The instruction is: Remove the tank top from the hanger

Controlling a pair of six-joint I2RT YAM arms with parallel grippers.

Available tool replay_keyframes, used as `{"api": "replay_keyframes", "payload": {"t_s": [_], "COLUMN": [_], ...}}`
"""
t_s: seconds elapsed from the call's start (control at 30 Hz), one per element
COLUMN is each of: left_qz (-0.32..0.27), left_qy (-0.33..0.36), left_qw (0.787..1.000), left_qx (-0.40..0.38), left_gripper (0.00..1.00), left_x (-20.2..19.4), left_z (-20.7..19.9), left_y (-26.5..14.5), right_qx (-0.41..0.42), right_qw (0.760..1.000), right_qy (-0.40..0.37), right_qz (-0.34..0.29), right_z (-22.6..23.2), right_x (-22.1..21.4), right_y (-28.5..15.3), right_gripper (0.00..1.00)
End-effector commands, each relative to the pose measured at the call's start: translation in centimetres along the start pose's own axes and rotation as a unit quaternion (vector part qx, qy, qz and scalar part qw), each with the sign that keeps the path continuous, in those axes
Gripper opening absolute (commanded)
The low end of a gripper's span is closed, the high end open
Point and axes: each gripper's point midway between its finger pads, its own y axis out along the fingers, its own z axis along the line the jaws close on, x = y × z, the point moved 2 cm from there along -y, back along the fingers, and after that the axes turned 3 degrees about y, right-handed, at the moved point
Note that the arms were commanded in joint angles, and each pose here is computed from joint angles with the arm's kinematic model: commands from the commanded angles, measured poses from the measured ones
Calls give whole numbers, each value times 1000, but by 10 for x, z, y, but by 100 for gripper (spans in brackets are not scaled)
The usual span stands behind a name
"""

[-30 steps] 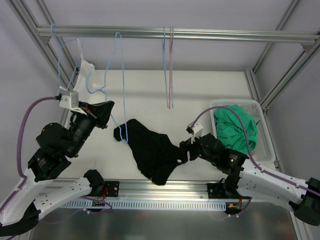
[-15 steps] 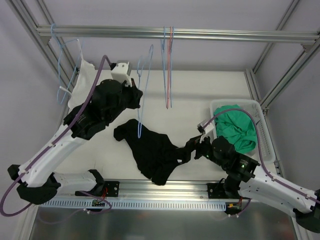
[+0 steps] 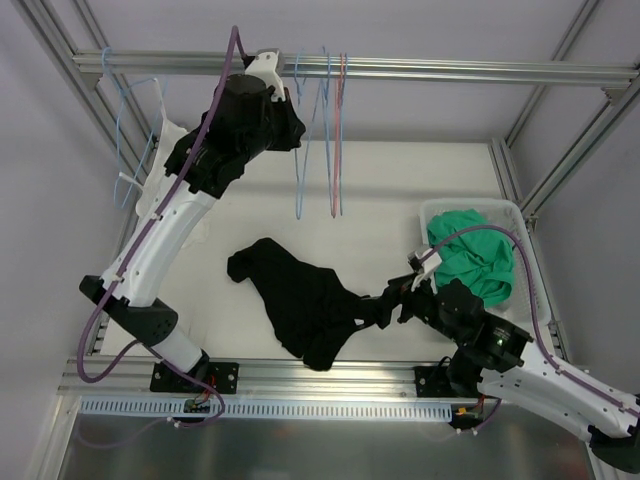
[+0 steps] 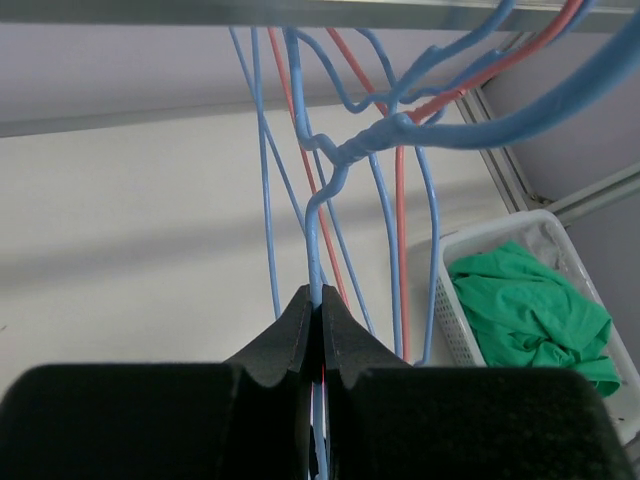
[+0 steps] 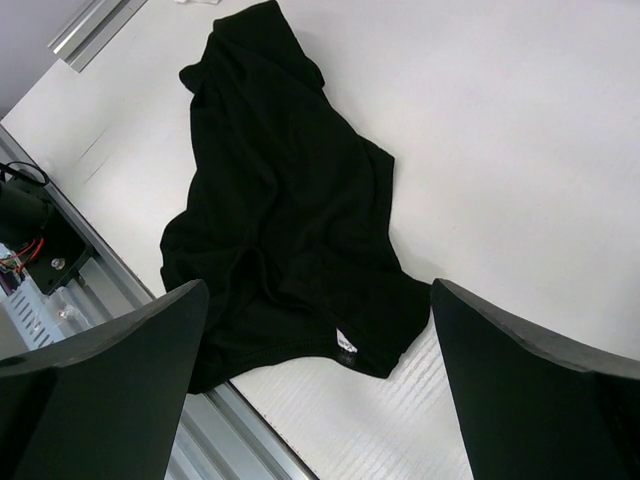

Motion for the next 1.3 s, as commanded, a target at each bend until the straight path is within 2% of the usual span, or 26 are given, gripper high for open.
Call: {"api": "replay_keyframes", "payload": {"t_s": [0.0, 0.43, 0.8, 0.9, 1.0, 1.27], "left_qz": [-5, 32, 80, 69, 35, -9], "left_qy": [5, 2, 26, 27, 18, 18], "left_qw": [1000, 999, 996, 997, 997, 1000], "left_qx": [-22, -2, 9, 38, 60, 24], "left_gripper": [0, 0, 0, 0, 0, 0], "left_x": [15, -2, -34, -29, -10, 19], "left_z": [-3, 12, 23, 32, 37, 23], "left_y": [2, 54, 64, 58, 35, 11], "right_qx": [-9, -11, -12, -13, -14, -5], "right_qw": [1000, 1000, 1000, 1000, 1000, 1000], "right_qy": [5, 3, 4, 5, 6, 9], "right_qz": [-10, 2, 11, 15, 15, 18], "right_z": [-3, -2, -2, -2, -2, 2], "right_x": [3, 1, -3, -5, -6, -7], "right_y": [-3, 0, 6, 8, 8, 14], "right_gripper": [99, 99, 99, 100, 99, 100]}}
